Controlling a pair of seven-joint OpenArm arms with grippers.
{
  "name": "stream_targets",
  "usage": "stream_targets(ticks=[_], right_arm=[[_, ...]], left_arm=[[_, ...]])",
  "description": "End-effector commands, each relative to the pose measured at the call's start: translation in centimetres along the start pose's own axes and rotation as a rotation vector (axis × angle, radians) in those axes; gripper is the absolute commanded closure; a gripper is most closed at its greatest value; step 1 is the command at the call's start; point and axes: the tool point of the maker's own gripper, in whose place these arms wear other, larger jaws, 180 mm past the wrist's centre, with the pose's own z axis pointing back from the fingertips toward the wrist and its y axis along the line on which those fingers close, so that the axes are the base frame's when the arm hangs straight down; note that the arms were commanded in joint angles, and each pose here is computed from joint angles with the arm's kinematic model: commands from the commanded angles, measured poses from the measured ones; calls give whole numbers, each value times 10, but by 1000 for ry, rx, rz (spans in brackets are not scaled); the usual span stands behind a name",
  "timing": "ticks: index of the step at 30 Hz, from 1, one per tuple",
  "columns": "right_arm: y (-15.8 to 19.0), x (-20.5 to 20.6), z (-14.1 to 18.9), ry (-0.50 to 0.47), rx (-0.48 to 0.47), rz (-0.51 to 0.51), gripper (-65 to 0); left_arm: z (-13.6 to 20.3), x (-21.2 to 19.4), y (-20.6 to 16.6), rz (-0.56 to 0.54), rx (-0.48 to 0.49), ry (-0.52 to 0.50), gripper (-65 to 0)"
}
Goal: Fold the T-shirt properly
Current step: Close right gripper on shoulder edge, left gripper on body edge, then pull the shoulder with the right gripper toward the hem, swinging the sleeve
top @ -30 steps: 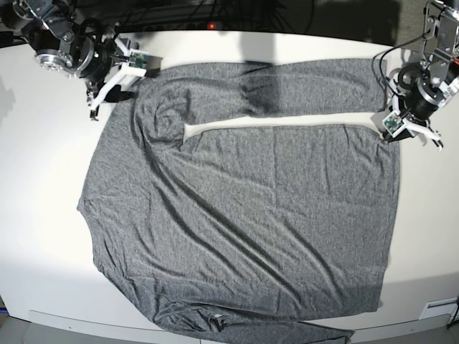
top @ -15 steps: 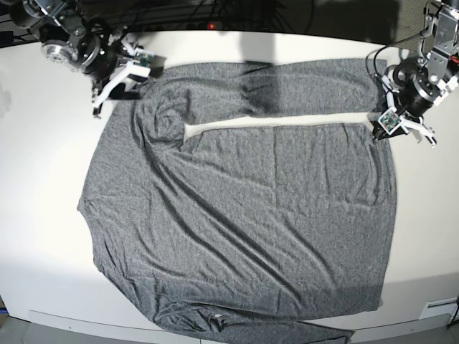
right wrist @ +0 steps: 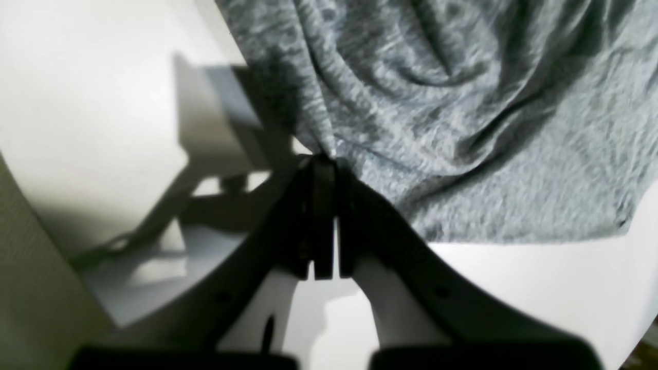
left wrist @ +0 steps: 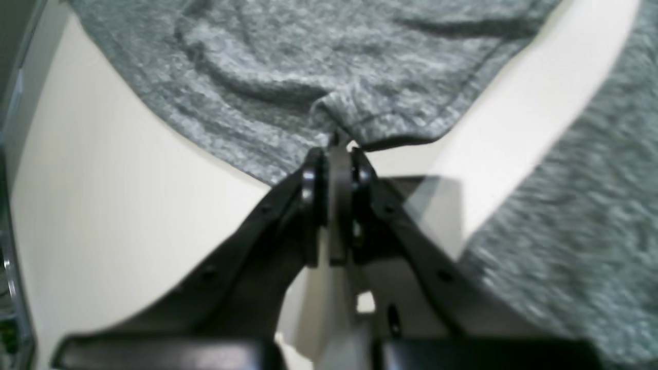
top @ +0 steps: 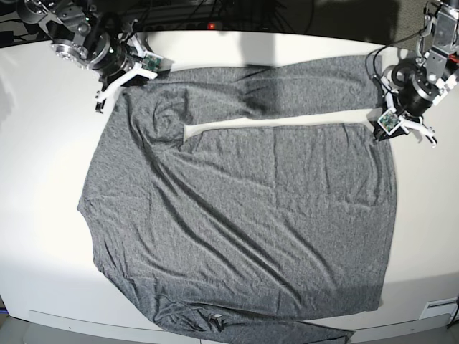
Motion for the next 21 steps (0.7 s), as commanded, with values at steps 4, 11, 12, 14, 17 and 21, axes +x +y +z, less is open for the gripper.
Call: stream_targets(ticks=[4,11,12,14,17,21], right_arm=[[-29,23,17,-32,-116,-27,0],[-49,41,26,-78,-210,-75,0],[-51,44,25,-85,-221,-96,0],[-58,51,25,-106,-251,-144,0],[-76,56,26,-130,-304,-212,0],[-106,66,29,-175,-366,-277,0]], left_arm=[[4,-5,12,-34,29,33,0],[7,25,29,-90,78,28,0],[8,32,33,-100,89,12,0],[11,43,44,-118,129,-13,0],[13,45,61,-140,167,-1,0],[16,39,86,-165,210,66,0]])
